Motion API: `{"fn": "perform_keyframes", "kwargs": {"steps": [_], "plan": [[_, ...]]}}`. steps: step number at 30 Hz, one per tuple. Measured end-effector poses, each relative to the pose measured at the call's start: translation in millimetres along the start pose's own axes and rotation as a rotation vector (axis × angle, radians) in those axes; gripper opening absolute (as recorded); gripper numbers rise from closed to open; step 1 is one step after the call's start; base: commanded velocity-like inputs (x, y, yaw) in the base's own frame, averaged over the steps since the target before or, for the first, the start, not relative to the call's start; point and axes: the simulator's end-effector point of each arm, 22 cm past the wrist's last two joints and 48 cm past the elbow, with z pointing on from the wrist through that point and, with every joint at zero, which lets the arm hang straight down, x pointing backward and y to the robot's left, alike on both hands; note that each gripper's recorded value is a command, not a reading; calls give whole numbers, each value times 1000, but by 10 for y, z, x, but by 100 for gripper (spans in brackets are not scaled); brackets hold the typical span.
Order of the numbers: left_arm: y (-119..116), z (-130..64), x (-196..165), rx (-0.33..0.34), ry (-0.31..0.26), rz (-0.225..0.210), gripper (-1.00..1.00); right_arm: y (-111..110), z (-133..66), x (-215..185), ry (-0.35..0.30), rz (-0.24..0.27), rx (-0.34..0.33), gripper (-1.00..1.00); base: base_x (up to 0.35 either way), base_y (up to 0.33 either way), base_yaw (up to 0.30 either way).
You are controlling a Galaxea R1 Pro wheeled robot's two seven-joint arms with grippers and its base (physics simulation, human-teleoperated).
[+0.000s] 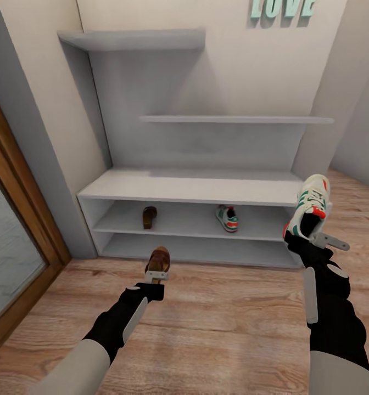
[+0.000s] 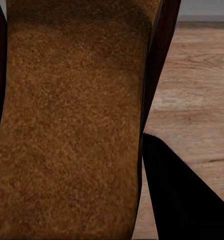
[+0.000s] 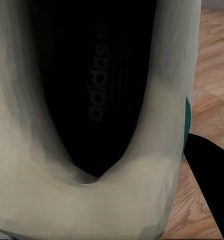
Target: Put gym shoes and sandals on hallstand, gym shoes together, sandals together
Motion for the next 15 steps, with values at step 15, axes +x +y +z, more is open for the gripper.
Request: {"fn": "perform_keyframes", "kwargs": {"steps": [15], "plan": [[-16, 12, -8, 4, -6, -1, -100, -175, 18, 25, 4, 18, 34, -100, 0, 0, 0]]}}
